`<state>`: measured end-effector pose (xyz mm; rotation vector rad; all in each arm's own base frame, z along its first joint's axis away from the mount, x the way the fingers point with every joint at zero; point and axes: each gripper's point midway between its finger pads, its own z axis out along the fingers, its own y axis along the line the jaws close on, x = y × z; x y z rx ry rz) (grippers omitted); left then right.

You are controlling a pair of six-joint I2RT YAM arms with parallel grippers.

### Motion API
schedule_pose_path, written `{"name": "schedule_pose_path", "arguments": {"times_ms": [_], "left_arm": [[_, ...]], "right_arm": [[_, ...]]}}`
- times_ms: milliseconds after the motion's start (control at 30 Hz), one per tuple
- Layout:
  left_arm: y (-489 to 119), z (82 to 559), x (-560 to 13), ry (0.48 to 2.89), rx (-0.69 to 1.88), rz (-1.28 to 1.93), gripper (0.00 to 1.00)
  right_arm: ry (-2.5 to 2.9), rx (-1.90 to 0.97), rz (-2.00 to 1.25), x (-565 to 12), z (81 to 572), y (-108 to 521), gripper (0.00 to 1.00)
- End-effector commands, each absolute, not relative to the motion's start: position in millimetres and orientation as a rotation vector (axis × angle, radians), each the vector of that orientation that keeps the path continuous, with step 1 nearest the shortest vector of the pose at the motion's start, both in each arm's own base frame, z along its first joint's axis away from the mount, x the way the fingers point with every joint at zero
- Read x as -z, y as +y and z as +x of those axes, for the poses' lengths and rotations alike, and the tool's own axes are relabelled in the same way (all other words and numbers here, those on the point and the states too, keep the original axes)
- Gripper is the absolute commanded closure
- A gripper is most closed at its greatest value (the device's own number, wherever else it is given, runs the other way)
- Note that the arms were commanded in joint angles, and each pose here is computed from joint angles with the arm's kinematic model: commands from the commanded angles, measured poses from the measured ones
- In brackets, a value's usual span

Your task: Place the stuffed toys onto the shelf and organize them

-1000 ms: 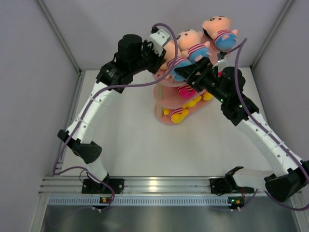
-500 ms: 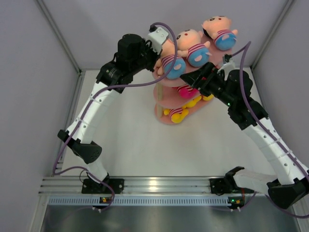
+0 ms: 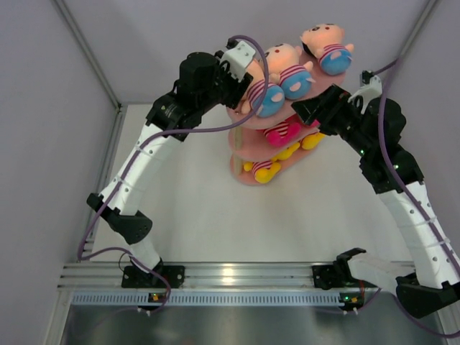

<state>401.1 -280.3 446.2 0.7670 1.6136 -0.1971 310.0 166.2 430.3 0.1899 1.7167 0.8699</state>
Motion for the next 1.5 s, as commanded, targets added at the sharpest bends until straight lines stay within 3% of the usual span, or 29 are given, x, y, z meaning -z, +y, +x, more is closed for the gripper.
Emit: {"name": "schedule_pose_path", "arguments": {"times_ms": [0, 67, 433, 600, 733, 933, 1067, 1467], "left_arm": [[-278.4, 396.1, -475.0, 1.549, 0.194, 0.717, 0.38], [-276.3, 396.8, -476.5, 1.546, 0.176, 0.715, 0.36], [-256.7, 369.5, -512.6, 1.469, 0.188, 0.696, 0.02], [-224.1, 344.2, -524.4, 1.449, 0.13, 0.671, 0.01], [-178.6, 334.4, -506.9, 1.506, -0.063, 0.634, 0.01], [-117.6, 325.1, -414.4, 1.7, -0.406, 0.669, 0.01], [-73.7, 312.4, -376.6, 1.789, -0.471, 0.591, 0.01], [-21.8, 274.7, -209.8, 2.116, -0.256, 0.428, 0.02]], "right_arm": [[1.667, -0.838, 0.17, -448.5, 303.5, 152.8, 0.15], [1.663, -0.831, 0.179, -447.4, 303.0, 148.6, 0.15], [1.641, -0.71, 0.246, -443.5, 293.7, 107.9, 0.1], [1.747, -0.534, 0.321, -390.6, 300.4, 73.5, 0.06], [1.774, -0.405, 0.423, -355.9, 303.0, 34.1, 0.05], [1.783, -0.169, 0.596, -292.5, 298.7, -24.1, 0.04], [1.789, -0.074, 0.607, -270.9, 290.2, -38.0, 0.03], [1.759, -0.059, 0.633, -236.3, 271.3, -41.2, 0.01]]}}
